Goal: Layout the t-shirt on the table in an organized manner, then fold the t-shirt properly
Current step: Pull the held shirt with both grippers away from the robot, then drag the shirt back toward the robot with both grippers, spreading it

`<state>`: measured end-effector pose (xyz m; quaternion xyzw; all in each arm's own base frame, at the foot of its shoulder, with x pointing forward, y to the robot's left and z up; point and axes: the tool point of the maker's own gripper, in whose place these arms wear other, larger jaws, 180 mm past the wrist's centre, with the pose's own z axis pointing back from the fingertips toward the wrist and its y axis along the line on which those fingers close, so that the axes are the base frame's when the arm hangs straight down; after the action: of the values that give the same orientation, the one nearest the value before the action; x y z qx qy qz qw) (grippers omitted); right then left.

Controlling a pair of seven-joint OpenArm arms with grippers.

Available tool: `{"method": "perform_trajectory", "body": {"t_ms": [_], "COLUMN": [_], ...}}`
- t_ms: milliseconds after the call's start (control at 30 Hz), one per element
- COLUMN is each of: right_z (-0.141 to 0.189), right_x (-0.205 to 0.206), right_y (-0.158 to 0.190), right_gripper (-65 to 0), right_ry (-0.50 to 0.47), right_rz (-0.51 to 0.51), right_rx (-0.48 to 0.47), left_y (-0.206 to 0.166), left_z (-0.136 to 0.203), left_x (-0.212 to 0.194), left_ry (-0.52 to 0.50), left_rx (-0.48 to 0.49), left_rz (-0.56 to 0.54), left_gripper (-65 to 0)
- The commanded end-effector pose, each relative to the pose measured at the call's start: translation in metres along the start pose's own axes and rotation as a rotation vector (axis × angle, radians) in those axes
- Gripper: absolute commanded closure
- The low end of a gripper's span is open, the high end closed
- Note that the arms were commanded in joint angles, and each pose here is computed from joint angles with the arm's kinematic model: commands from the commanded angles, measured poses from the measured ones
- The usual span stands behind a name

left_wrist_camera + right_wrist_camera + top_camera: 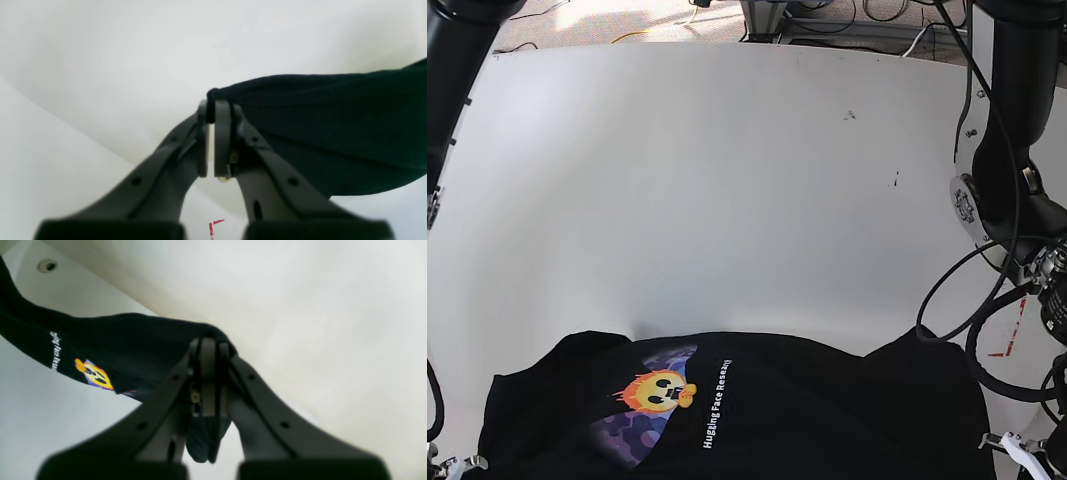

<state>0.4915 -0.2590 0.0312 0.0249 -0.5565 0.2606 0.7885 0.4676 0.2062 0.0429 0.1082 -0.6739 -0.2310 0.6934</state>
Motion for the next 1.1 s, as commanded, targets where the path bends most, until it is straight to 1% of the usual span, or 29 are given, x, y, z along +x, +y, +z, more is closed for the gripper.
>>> {"method": "perform_trajectory", "body": {"t_ms": [0,200,300,367,467,533,633,767,1000,1067], "right_z": [0.012,0.018,0.02,0.021,0.026,0.026,0.027,0.028,0.033,0.03], "right_x": [0.017,0.006,0.002,-0.008,-0.031,-0.045,-0.06,-0.084,-0.134,-0.146], "right_y": [-0.006,-0.012,-0.013,-0.012,-0.016,-0.012,-0.007,0.009,0.033,0.045], "right_gripper": [0.0,0.0,0.0,0.0,0.0,0.0,0.0,0.0,0.0,0.0], "right_ry": [-0.05,-0.001,0.016,0.017,0.024,0.027,0.045,0.068,0.116,0.123], "right_rz": [0.015,0.014,0.007,-0.025,-0.098,-0.134,-0.127,-0.104,-0.114,-0.129], "right_rx": [-0.021,-0.036,-0.032,-0.011,0.005,0.029,0.032,0.039,0.047,0.066], "left_y": [0.011,0.009,0.004,0.0,-0.006,-0.013,-0.015,-0.026,-0.052,-0.058], "left_z": [0.004,0.003,0.001,0.0,-0.002,-0.001,0.004,0.006,0.019,0.021], "left_x": [0.02,0.017,0.005,-0.003,-0.015,-0.029,-0.046,-0.069,-0.102,-0.113], "left_ry": [-0.057,-0.051,-0.027,-0.009,0.014,0.048,0.099,0.153,0.212,0.234], "left_rx": [0.02,0.016,0.004,-0.005,-0.018,-0.029,-0.025,-0.044,-0.075,-0.087], "left_rz": [-0.003,-0.002,0.004,0.007,0.01,0.01,-0.005,-0.006,-0.026,-0.025], "left_gripper": [0.0,0.0,0.0,0.0,0.0,0.0,0.0,0.0,0.0,0.0]}}
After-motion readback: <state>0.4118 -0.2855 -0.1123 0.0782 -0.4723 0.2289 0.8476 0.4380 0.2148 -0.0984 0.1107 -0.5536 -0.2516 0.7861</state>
